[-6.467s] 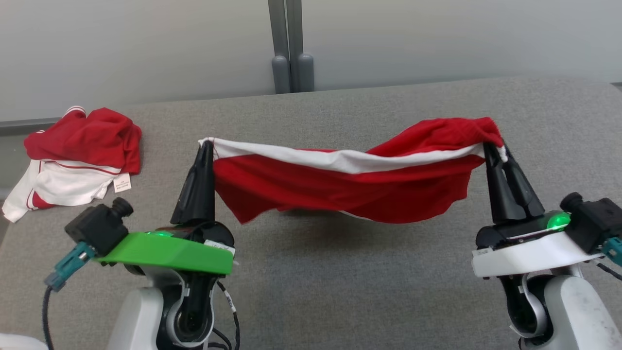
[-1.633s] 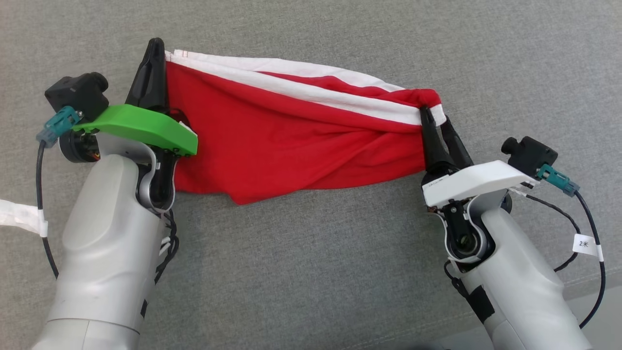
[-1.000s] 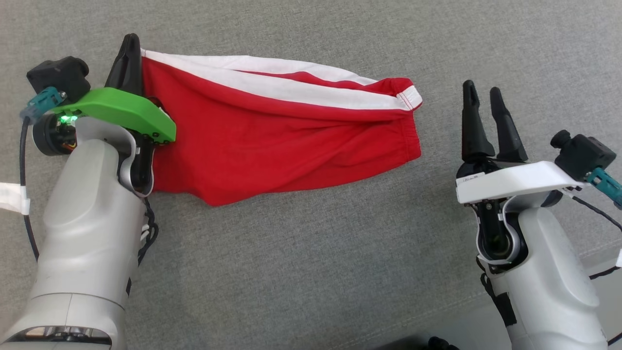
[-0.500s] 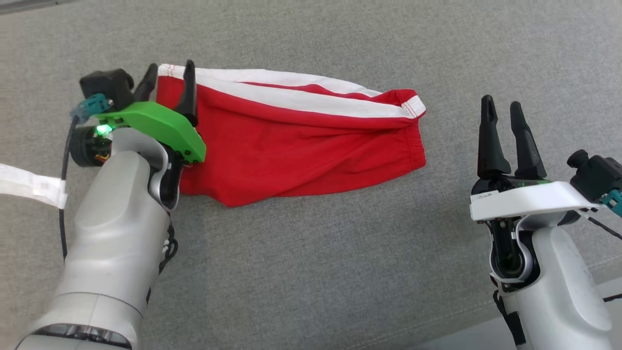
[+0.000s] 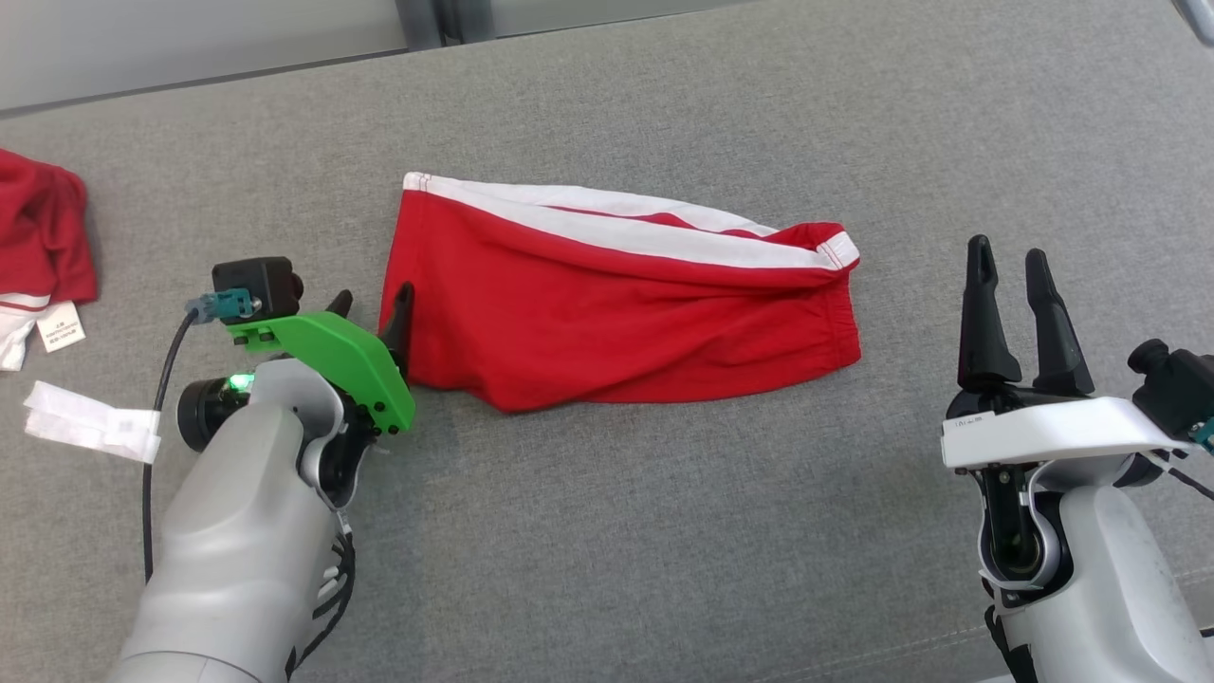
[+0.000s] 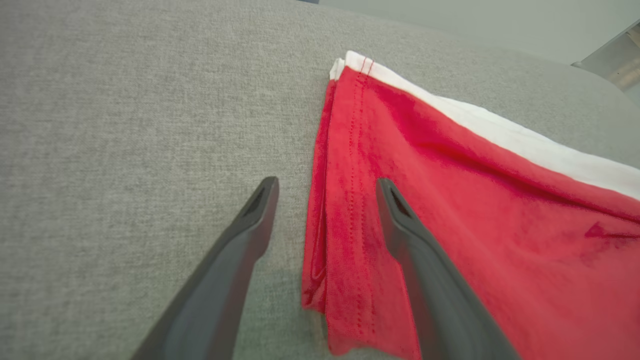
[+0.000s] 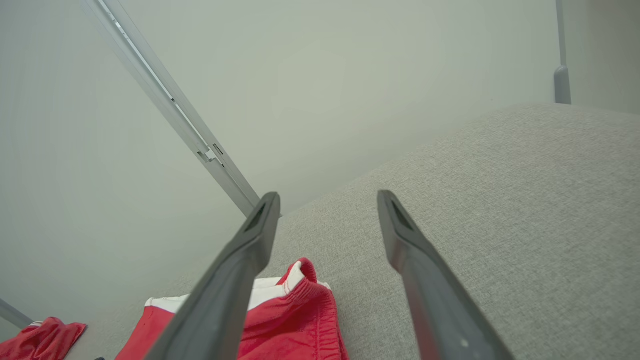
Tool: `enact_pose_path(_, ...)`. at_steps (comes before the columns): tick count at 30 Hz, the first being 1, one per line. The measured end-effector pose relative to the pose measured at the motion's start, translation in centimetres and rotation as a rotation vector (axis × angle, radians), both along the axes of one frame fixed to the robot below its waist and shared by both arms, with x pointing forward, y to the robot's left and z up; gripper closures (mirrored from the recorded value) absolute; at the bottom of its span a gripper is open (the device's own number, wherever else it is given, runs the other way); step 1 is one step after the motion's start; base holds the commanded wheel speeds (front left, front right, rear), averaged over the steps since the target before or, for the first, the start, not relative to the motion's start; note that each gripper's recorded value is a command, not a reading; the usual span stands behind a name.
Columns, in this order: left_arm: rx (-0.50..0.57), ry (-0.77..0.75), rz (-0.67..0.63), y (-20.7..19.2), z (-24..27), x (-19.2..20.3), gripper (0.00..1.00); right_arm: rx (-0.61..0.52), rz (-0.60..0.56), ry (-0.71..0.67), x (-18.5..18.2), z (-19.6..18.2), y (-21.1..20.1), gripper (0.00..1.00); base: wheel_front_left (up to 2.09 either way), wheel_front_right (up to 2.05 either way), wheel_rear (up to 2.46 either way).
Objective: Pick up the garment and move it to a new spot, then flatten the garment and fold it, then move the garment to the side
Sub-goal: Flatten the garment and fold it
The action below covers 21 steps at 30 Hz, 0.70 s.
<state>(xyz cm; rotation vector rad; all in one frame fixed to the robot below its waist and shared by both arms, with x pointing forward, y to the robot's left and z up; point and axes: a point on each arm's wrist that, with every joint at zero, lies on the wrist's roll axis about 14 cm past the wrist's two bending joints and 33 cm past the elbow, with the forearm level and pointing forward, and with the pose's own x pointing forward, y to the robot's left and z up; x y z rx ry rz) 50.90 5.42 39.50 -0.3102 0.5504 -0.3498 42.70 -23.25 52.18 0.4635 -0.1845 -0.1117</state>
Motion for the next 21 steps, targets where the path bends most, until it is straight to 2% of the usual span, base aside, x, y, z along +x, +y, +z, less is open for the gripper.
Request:
enact_pose_path(4, -0.032, 0.031, -0.001, -0.4, -0.2, -0.6, 0.0, 0.001, 0.001, -0.006, 0.0, 0.2, 0.0, 0.0, 0.0, 0.0, 0.0)
enact_pose_path(20, -0.033, 0.106, -0.07, -2.8, -2.5, -0.9, 0.0, -0.01, -0.051, 0.015, -0.9, -0.4, -1.8, 0.0, 0.0, 0.0, 0.0)
enact_pose_path(21, -0.032, 0.107, -0.075, -3.0, -2.5, -1.0, 0.12, -0.011, -0.054, 0.016, -1.0, -0.4, -1.9, 0.0, 0.0, 0.0, 0.0)
